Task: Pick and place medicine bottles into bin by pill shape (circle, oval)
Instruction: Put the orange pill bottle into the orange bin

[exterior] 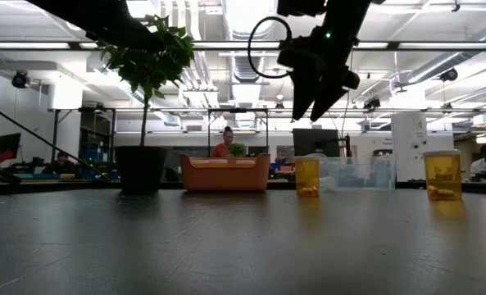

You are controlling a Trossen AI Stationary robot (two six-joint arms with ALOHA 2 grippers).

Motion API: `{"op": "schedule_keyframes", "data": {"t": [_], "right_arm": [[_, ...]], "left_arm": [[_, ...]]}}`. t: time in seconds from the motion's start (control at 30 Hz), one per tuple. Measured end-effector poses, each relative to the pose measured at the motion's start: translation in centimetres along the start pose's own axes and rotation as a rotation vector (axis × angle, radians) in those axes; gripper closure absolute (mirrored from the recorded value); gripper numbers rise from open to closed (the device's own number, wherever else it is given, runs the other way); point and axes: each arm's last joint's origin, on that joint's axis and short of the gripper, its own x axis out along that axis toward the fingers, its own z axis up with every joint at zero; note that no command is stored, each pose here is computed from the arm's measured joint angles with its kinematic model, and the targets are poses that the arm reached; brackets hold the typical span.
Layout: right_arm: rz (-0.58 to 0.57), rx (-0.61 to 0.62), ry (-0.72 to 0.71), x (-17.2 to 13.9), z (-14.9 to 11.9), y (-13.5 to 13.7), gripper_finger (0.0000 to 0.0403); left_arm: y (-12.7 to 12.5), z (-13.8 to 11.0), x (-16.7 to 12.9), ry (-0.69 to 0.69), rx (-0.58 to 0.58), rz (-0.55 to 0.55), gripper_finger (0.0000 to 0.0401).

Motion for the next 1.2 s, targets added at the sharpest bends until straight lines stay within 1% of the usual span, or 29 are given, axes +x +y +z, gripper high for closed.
{"op": "schedule_keyframes", "data": {"t": [0.1, 0.2, 0.5, 0.73, 0.83, 0.9, 0.97, 1.13, 1.2], "right_arm": [[-0.031, 0.048, -0.022, 1.0, 0.0, -0.3, 0.0085], [-0.018, 0.086, -0.027, 2.3, 0.0, -0.3, 0.0074], [-0.068, 0.112, 0.061, 5.6, -0.8, 0.4, 0.0076], [-0.094, 0.103, 0.106, 7.2, -1.4, 0.8, 0.0076], [-0.085, 0.107, 0.116, 7.4, -1.5, 0.9, 0.0077], [-0.084, 0.113, 0.115, 7.3, -1.5, 1.0, 0.0086], [-0.083, 0.117, 0.113, 7.3, -1.5, 1.0, 0.0105], [-0.082, 0.130, 0.111, 7.3, -1.5, 1.0, 0.0179], [-0.082, 0.130, 0.110, 7.3, -1.5, 1.0, 0.0202]], "left_arm": [[0.0, 0.0, 0.0, -0.001, 0.000, 0.000, 0.0131], [0.0, 0.0, 0.0, 0.000, 0.001, 0.000, 0.0131], [0.0, 0.0, 0.0, 0.000, 0.001, 0.000, 0.0131], [0.0, 0.0, 0.0, 0.001, 0.003, 0.000, 0.0131], [0.0, 0.0, 0.0, 0.001, 0.004, 0.000, 0.0131], [0.0, 0.0, 0.0, 0.001, 0.004, 0.000, 0.0131], [0.0, 0.0, 0.0, 0.001, 0.004, 0.000, 0.0131], [0.0, 0.0, 0.0, 0.001, 0.004, 0.000, 0.0131], [0.0, 0.0, 0.0, 0.001, 0.003, 0.000, 0.0131]]}}
